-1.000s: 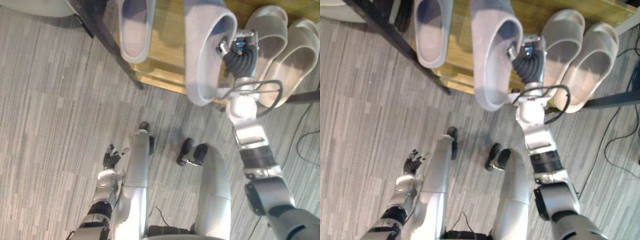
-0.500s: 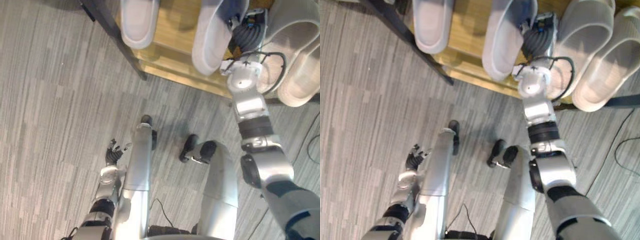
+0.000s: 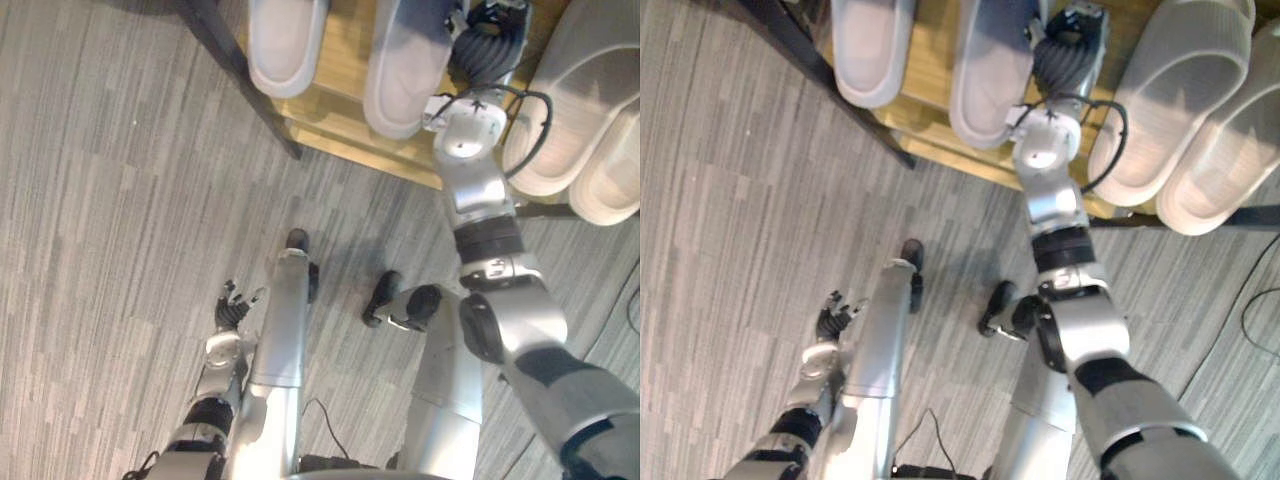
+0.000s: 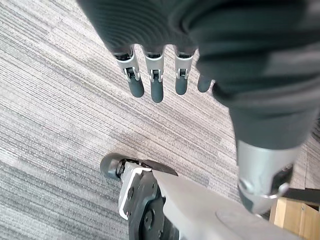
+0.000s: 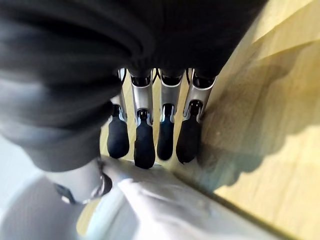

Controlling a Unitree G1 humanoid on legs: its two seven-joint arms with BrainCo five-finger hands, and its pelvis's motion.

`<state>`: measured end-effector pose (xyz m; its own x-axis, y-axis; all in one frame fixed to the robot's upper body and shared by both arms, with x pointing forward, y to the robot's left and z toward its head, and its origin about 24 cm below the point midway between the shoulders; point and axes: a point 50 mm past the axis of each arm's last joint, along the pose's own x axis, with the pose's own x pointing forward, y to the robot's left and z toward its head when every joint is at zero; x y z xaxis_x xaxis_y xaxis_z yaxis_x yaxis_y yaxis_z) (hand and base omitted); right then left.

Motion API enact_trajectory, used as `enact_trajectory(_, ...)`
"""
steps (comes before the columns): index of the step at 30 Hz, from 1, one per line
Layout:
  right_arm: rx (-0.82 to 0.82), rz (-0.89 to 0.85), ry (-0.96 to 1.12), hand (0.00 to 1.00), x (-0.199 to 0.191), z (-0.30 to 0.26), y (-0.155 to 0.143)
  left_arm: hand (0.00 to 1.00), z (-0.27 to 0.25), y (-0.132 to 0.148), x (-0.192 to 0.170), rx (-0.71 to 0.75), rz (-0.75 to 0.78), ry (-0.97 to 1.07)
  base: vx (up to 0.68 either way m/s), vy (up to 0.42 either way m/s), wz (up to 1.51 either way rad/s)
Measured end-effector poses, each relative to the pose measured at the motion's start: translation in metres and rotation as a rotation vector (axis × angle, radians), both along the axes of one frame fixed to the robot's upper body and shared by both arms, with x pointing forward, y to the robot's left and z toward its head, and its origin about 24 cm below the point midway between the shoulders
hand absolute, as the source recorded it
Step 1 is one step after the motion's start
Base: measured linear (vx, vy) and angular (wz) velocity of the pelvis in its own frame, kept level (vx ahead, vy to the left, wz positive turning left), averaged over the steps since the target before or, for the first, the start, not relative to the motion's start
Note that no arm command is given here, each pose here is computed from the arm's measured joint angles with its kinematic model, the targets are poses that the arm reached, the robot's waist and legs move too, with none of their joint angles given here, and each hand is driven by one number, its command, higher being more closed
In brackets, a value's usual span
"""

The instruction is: Organize the slippers on the shoe rack

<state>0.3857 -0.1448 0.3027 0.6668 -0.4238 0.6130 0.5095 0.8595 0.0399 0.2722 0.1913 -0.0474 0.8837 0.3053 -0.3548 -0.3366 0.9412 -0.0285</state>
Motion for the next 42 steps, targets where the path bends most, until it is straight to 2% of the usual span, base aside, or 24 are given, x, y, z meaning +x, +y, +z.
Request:
enact_trajectory(3,0.078,0.038,-0.005,0.00,-0.002,-0.006,0.007,0.00,0.000,0.000,0.000,0.000,0.002,0.002,-0.01,0.025,-0.02)
enact_trajectory(9,0.126,0.090,0.029,0.00,-0.009,-0.036,0.021,0.00,0.000,0.001,-0.001,-0.001,0.008,0.004,-0.02,0.035,-0.07)
enact_trajectory(21,0.128,0.104,0.022,0.00,-0.025,-0.063,0.019,0.00,-0.002,0.004,-0.002,-0.013,0.030,0.014,-0.01,0.025,-0.05)
enact_trajectory(34,0.133,0.222,0.060,0.00,-0.038,-0.092,0.039,0.00,-0.002,0.006,-0.003,-0.025,0.047,0.016,-0.01,0.026,-0.02)
enact_trajectory(42,0.216,0.359,0.122,0.00,-0.044,-0.115,0.061,0.00,-0.003,0.006,-0.003,-0.025,0.057,0.018,0.00,0.004,0.00)
